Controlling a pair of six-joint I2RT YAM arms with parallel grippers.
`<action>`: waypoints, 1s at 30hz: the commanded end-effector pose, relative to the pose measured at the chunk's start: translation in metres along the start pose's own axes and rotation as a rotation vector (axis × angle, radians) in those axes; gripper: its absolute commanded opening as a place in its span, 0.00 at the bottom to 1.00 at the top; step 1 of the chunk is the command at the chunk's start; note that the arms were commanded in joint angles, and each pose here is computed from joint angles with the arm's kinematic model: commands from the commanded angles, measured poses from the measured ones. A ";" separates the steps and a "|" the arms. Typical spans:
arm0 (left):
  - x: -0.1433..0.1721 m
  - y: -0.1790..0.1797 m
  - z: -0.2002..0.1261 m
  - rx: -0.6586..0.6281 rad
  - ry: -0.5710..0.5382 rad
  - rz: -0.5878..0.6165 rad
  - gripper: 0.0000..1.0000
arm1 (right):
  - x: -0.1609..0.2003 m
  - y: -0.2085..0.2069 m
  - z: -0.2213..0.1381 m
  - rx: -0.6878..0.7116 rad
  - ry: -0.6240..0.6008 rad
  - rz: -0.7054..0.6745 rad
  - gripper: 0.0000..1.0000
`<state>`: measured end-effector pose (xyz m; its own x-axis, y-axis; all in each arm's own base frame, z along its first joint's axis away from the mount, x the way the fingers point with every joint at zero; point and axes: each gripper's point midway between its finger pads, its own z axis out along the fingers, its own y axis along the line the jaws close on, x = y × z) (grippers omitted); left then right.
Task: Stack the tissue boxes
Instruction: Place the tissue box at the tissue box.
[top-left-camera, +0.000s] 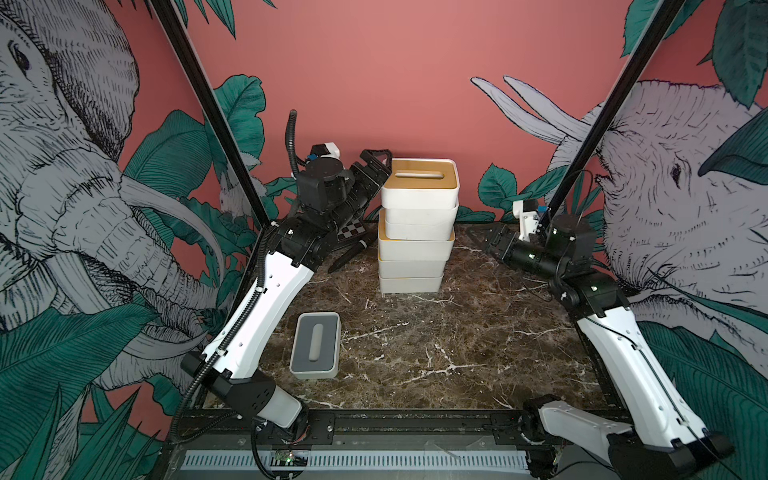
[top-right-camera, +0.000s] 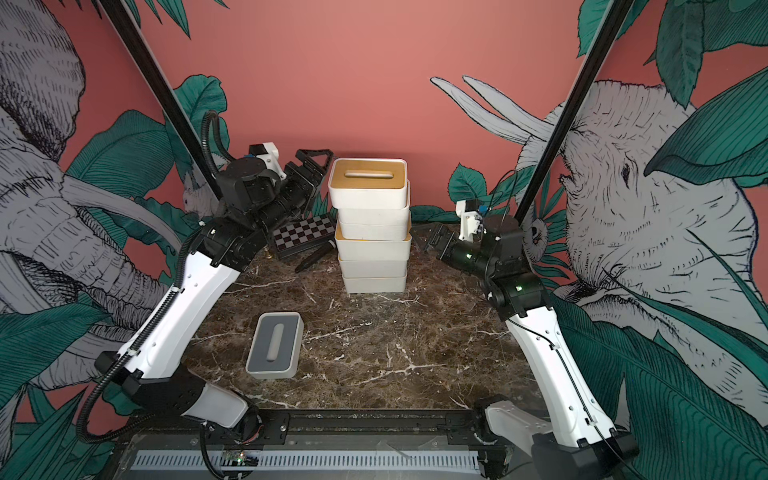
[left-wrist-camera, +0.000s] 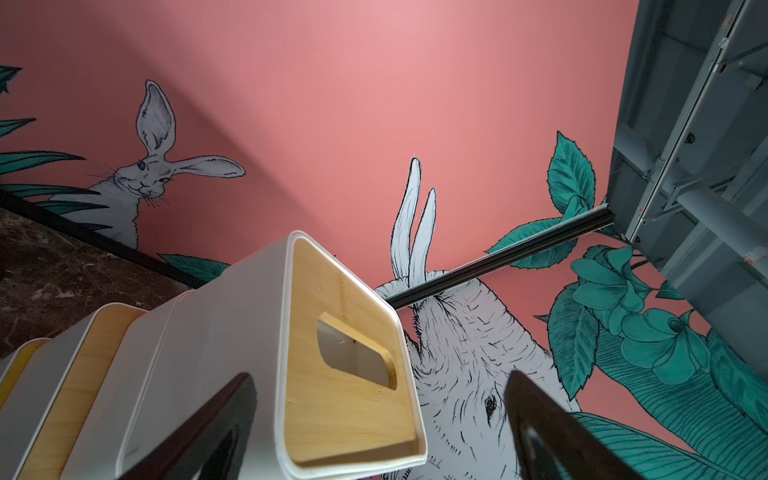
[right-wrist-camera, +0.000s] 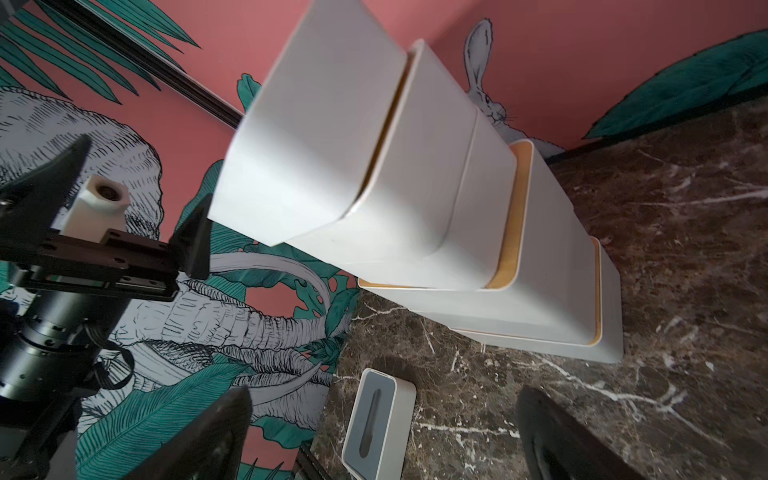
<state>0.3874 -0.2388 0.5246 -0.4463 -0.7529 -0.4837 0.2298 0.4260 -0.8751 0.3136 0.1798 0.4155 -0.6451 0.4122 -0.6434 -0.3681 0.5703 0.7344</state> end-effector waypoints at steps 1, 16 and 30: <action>-0.002 -0.004 0.000 0.001 0.009 0.019 0.95 | -0.027 0.035 0.002 -0.103 -0.049 -0.065 0.99; -0.004 -0.015 0.024 0.031 0.028 0.026 0.95 | -0.072 0.073 0.041 -0.215 -0.049 -0.081 0.99; -0.001 -0.011 0.043 0.047 0.049 0.007 0.95 | -0.081 0.085 0.059 -0.258 -0.031 -0.073 0.99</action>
<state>0.4293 -0.2621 0.5169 -0.4794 -0.7245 -0.4953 0.2298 0.4411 -0.8676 0.3780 0.2305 0.4985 -0.6193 0.4006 -0.6753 -0.5178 0.4381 0.7348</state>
